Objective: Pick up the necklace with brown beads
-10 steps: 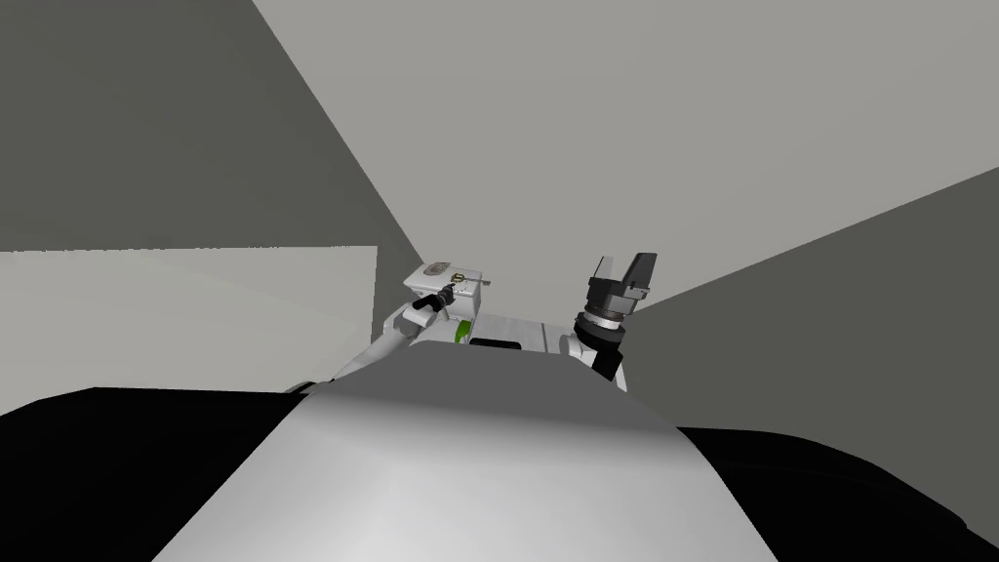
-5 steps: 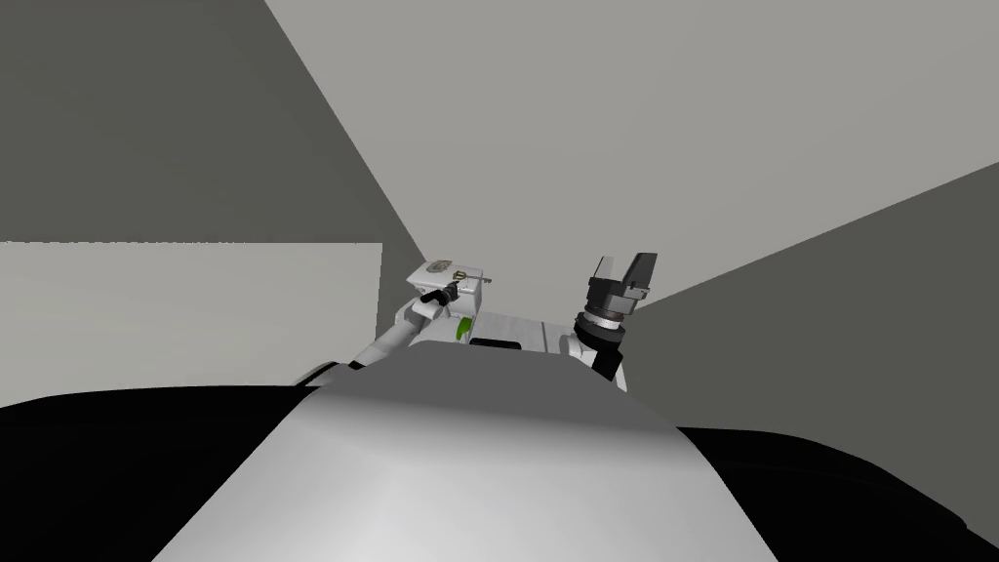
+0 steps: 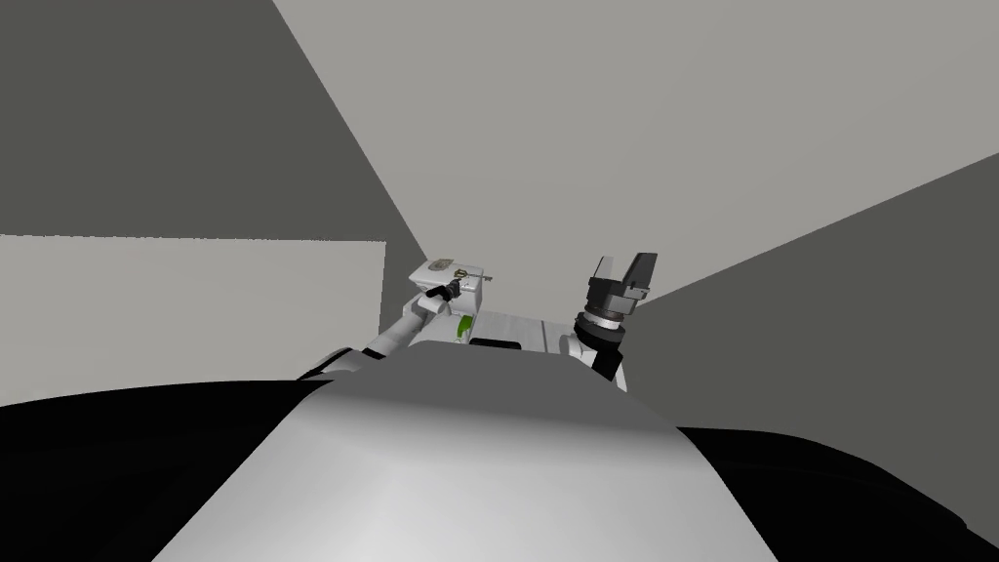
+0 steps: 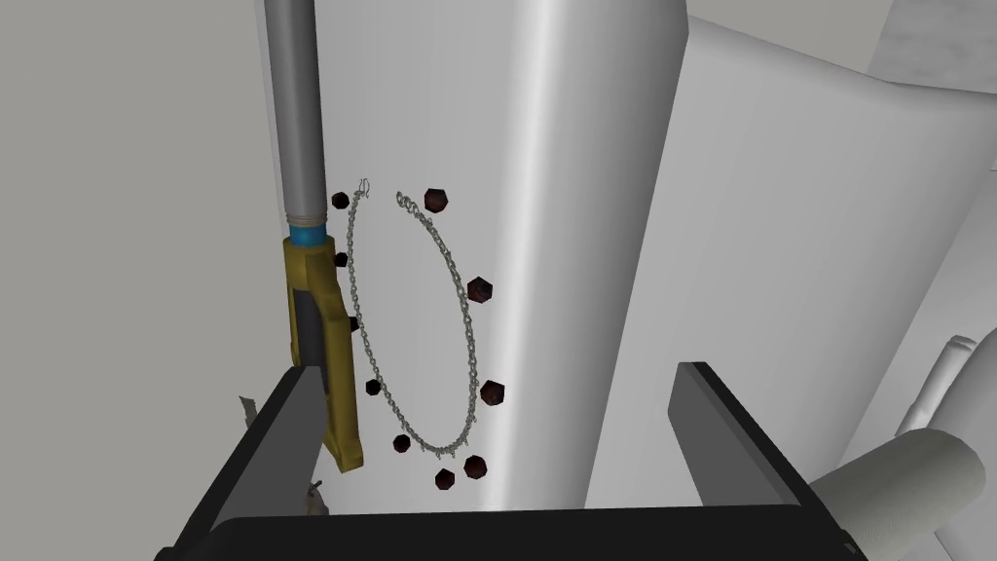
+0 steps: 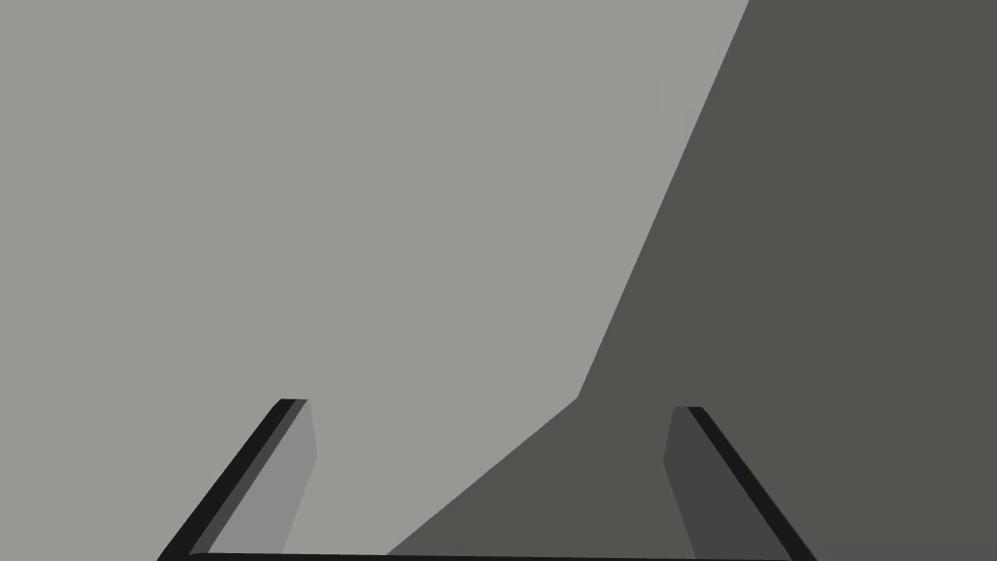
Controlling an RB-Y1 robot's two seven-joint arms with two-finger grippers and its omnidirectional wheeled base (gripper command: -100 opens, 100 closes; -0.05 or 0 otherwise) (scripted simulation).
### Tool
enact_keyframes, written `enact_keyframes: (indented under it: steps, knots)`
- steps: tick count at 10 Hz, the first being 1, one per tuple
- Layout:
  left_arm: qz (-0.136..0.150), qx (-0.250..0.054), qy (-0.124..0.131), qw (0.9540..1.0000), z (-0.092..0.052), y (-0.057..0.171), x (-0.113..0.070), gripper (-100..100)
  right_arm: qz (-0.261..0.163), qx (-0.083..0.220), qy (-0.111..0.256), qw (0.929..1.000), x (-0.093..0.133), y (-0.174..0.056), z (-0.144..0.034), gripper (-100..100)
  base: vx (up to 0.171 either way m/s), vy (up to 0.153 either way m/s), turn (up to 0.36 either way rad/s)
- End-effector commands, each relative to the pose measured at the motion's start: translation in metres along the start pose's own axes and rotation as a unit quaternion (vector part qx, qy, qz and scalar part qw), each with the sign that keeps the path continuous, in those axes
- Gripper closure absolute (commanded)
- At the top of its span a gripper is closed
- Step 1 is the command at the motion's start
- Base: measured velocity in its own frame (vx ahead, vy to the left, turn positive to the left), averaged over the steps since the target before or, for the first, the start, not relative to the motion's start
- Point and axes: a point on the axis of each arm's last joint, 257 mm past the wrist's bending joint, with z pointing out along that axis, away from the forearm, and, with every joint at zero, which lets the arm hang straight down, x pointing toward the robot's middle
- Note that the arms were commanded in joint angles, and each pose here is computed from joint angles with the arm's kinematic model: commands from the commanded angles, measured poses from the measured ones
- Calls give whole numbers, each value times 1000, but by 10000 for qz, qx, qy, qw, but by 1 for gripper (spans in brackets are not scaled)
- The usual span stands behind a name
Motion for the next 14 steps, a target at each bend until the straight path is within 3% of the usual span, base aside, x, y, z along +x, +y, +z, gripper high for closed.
enact_keyframes:
  steps: [1, 3, 4, 5, 6, 7, 9, 10, 11, 13, 14]
  knots:
    - [6, 13, 126, 9999, 12, -6, 14, -100, 0, 0, 0, 10000, 0, 0, 0, 0, -32, 1, -9]
    - [32, 28, 34, 10000, 21, -18, 6, -100, 0, 0, 0, 10000, 0, 0, 0, 0, -43, -1, 10]
    - [17, -41, -19, 10000, 22, -11, 0, -100, 0, 0, 0, 10000, 0, 0, 0, 0, -12, 1, -8]
    - [41, 4, 112, 9999, 32, -20, 15, -100, 0, 0, 0, 10000, 0, 0, 0, 0, -40, 0, -6]
    - [59, 15, 42, 10000, 38, -29, 9, -100, 0, 0, 0, 10000, 0, 0, 0, 0, -66, -7, 55]
    - [75, 6, 148, 9999, 46, -31, 22, -100, 0, 0, 0, 10000, 0, 0, 0, 0, -109, 0, 2]
    - [100, 23, 44, 9999, 54, -44, 13, -100, 0, 0, 0, 10000, 0, 0, 0, 0, -48, 0, -2]
    - [87, -31, -1, 10000, 55, -39, 8, -100, 0, 0, 0, 10000, 0, 0, 0, 0, -6, 2, -13]
    - [132, 30, 127, 9998, 62, -50, 24, -100, 0, 0, 0, 10000, 0, 0, 0, 0, -32, -3, 19]
    - [135, -17, -10, 9999, 69, -55, 12, -100, 0, 0, 0, 10000, 0, 0, 0, 0, -40, 0, 2]
    - [181, 24, 107, 9998, 75, -63, 27, -100, 0, 0, 0, 10000, 0, 0, 0, 0, -105, -15, 86]
